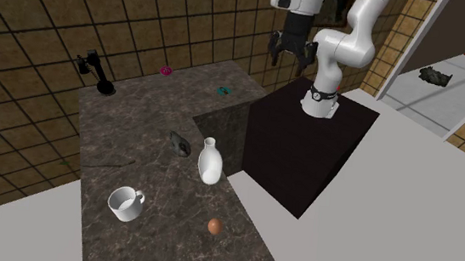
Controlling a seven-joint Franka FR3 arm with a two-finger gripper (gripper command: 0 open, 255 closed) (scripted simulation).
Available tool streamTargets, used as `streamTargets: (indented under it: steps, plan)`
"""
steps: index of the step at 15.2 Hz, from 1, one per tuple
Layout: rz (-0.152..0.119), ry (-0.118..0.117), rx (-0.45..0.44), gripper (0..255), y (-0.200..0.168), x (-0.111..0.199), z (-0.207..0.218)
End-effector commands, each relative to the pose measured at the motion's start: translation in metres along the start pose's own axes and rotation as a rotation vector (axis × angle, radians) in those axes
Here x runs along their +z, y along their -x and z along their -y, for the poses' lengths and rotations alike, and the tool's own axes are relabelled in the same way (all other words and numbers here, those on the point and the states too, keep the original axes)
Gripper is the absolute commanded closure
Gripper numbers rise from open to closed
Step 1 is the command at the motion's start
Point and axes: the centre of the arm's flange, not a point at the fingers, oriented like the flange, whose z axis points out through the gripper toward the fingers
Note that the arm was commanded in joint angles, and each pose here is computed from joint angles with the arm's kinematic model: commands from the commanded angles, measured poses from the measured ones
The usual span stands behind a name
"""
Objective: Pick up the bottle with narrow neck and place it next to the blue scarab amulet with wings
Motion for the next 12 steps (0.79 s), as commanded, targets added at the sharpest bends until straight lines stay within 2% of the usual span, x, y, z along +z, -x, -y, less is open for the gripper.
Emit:
streamTargets:
  steps: [1, 12]
  plan:
    - [0.0, 0.005, -0.001, 0, -0.013, 0.02, -0.009]
    - [0.014, 0.029, -0.002, 0, -0.072, 0.142, -0.06]
